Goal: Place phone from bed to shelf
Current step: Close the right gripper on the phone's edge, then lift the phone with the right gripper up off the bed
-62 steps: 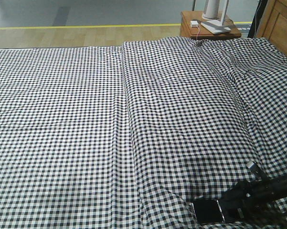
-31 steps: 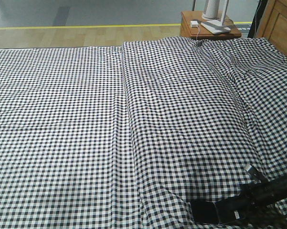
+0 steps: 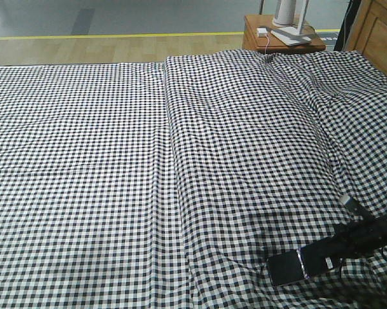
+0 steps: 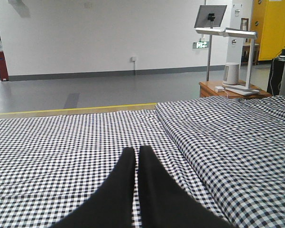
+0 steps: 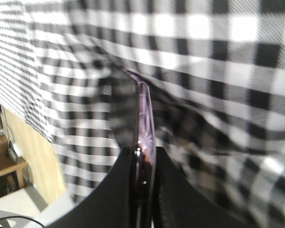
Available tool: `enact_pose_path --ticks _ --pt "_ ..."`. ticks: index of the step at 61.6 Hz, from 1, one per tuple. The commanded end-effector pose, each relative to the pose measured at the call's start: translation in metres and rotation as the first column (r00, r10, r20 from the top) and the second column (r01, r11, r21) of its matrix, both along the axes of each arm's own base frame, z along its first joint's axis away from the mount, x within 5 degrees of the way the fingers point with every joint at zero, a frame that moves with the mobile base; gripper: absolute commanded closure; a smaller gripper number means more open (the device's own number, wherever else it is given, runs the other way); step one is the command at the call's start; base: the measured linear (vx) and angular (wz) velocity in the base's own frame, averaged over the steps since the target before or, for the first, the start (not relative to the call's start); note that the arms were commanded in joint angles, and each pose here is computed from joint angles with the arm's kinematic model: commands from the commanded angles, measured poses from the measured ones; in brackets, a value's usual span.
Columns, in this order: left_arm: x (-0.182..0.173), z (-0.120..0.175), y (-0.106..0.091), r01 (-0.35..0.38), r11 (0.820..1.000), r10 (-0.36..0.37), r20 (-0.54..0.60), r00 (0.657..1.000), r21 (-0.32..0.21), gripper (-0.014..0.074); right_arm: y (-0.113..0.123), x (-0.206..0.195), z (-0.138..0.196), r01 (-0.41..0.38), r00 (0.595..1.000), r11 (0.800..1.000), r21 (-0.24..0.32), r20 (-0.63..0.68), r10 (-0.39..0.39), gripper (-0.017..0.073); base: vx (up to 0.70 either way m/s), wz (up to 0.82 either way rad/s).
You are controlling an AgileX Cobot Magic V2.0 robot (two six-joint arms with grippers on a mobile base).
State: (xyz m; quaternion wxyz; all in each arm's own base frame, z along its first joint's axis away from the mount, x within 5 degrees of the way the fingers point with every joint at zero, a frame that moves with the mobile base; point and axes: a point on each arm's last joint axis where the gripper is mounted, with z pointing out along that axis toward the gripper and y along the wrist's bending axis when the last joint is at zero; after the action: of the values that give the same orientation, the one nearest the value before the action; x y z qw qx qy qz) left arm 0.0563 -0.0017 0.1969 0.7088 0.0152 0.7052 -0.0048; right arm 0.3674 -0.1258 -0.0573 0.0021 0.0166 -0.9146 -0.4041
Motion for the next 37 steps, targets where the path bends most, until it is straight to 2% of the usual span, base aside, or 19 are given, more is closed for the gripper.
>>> enact_pose_path --ticks 1,8,15,28,37 --pt "-0.002 0.015 0.000 -0.002 1.000 0.004 0.106 0.994 -0.022 0.0592 0.005 0.007 0.061 -0.031 0.994 0.994 0.106 0.108 0.019 0.0563 0.00 0.00" --pt "-0.002 0.015 0.000 -0.002 1.000 0.004 0.106 0.994 -0.022 0.0592 0.011 0.001 0.084 -0.030 0.988 0.992 0.120 0.157 0.011 0.0563 0.00 0.00" --pt "-0.002 0.015 0.000 -0.002 1.000 0.004 0.106 0.994 -0.022 0.0592 0.013 -0.001 0.112 -0.023 0.979 0.994 0.111 0.203 0.000 0.0563 0.00 0.00" --pt "-0.002 0.015 0.000 -0.002 1.000 0.004 0.106 0.994 -0.022 0.0592 0.017 0.000 0.182 -0.008 0.938 0.998 0.060 0.346 -0.013 0.0563 0.00 0.00" --pt "-0.002 0.015 0.000 -0.002 1.000 0.004 0.106 0.994 -0.022 0.0592 0.036 0.002 0.236 -0.048 0.886 0.999 0.003 0.462 0.041 0.0562 0.00 0.00"
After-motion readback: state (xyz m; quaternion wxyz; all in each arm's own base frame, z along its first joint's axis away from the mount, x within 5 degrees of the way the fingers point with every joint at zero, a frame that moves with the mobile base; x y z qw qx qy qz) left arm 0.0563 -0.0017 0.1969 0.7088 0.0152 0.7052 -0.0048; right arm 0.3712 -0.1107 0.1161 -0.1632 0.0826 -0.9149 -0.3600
